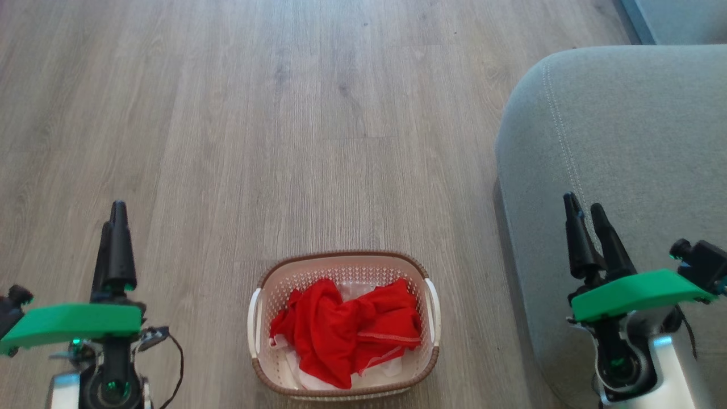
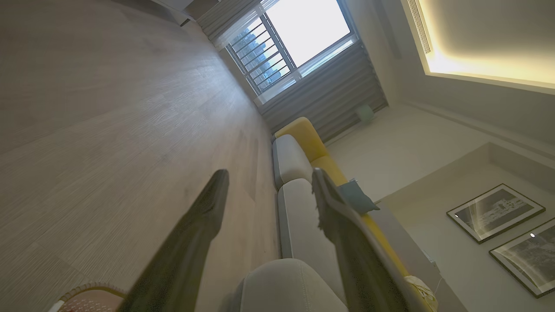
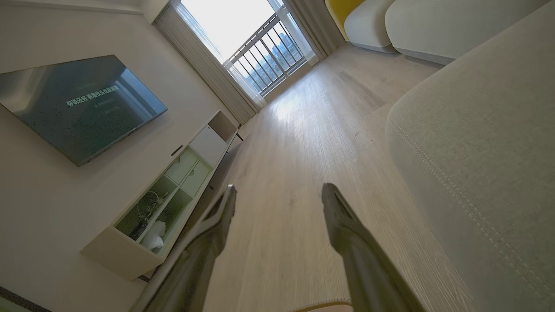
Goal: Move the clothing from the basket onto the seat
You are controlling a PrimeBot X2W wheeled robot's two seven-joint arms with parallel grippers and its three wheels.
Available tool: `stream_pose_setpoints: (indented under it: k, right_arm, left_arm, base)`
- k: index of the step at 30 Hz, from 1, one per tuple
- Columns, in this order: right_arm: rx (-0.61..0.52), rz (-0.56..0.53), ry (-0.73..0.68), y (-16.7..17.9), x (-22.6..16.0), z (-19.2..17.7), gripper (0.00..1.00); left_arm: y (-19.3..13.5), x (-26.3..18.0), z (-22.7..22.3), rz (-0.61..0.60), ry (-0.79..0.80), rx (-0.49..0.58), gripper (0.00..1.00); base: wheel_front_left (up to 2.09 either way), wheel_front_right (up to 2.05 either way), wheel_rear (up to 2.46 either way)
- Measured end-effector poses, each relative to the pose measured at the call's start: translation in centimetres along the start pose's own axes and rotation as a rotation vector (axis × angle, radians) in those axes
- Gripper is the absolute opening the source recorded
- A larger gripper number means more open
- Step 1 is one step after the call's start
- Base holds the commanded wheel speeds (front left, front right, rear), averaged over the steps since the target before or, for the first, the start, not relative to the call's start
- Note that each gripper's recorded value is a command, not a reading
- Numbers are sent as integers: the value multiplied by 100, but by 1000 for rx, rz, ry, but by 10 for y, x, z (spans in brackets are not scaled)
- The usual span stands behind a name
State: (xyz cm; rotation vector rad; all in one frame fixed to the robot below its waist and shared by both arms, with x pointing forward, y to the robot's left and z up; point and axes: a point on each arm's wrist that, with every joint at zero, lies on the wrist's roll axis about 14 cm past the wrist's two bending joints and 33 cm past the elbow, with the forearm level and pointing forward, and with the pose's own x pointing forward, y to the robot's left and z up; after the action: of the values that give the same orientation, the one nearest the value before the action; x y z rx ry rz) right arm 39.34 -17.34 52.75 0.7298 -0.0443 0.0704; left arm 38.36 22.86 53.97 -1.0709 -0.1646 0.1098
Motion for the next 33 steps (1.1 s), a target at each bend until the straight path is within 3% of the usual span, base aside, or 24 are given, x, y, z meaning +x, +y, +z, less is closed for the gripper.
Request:
stream_pose_setpoints:
  k: [19, 33]
  right_arm:
    - [-285, 107, 11, 30, 7, -11, 100]
    - [-395, 137, 56, 32, 5, -32, 100]
  left_arm:
    - [-52, -4, -42, -136, 52, 437, 100]
    - [-50, -12, -71, -155, 88, 718, 100]
  base:
    - [0, 0, 0]
    - [0, 0, 0]
